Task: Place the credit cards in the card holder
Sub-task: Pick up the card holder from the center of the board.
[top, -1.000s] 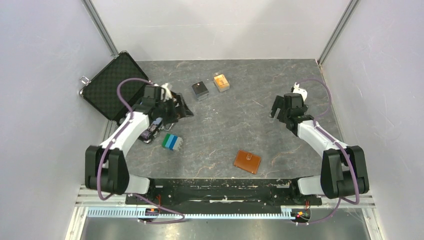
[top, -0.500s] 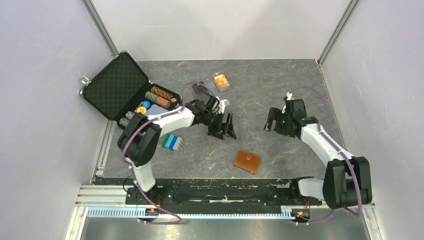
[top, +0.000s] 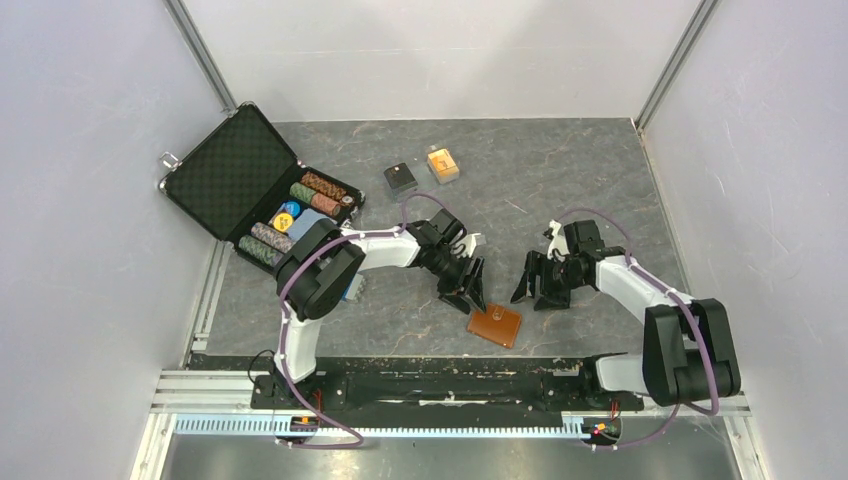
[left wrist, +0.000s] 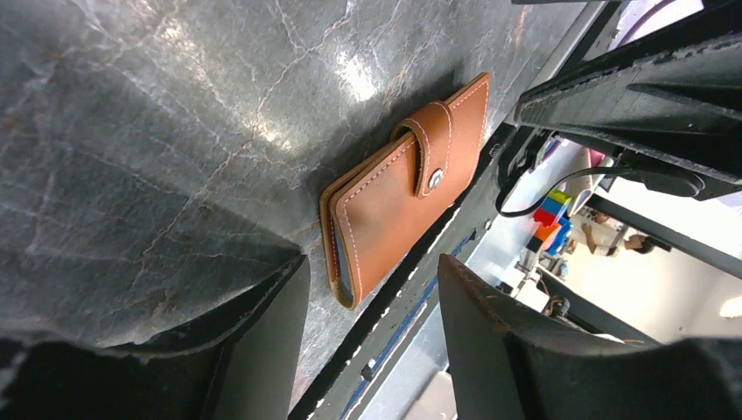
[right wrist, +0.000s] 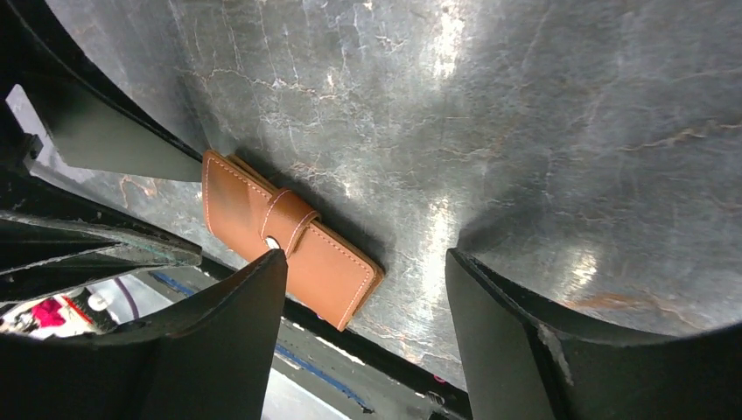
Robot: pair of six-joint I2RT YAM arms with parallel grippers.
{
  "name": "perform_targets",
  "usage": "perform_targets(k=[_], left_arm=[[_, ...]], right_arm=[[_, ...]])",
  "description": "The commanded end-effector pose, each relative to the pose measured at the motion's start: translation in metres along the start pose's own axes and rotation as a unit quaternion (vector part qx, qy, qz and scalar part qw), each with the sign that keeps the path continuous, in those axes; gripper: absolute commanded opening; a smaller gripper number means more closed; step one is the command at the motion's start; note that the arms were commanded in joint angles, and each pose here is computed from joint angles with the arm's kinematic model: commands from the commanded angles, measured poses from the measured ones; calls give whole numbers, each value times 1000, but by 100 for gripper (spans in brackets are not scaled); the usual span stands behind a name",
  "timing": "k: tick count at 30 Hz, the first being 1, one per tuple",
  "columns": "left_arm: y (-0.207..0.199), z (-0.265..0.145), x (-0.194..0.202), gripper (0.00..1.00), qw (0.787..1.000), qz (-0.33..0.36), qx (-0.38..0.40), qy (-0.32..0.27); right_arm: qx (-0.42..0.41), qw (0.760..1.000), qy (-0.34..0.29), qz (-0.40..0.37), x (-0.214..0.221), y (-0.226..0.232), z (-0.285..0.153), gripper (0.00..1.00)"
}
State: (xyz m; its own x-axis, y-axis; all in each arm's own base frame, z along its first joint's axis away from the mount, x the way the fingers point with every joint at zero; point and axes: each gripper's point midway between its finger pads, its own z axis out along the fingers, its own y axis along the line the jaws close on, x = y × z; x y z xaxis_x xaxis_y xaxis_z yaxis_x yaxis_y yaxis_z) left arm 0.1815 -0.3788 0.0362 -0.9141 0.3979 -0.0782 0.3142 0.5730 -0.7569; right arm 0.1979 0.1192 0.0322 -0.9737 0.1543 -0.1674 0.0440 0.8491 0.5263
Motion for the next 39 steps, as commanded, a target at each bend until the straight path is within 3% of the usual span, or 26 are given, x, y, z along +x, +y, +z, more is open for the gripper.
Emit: perform_targets(k=[1, 10, 22, 32, 39], left_arm=[[-13, 1, -8, 63, 1000, -8, 19, 4], [-8, -3, -16, 64, 1000, 5, -14, -4], [11, 2, 10, 63, 998, 24, -48, 42], [1, 15, 7, 51, 998, 29, -10, 47], [-14, 12, -30, 36, 999, 27, 26, 3]], right_arm=[[-29, 999, 32, -11, 9, 5, 5, 68], [-3, 995, 99, -13, 28, -8, 3, 68], [17, 992, 121, -7, 55, -14, -10, 65], [-97, 988, 111, 40, 53, 18, 16, 45], [-124, 987, 101, -16, 9, 46, 32, 37]])
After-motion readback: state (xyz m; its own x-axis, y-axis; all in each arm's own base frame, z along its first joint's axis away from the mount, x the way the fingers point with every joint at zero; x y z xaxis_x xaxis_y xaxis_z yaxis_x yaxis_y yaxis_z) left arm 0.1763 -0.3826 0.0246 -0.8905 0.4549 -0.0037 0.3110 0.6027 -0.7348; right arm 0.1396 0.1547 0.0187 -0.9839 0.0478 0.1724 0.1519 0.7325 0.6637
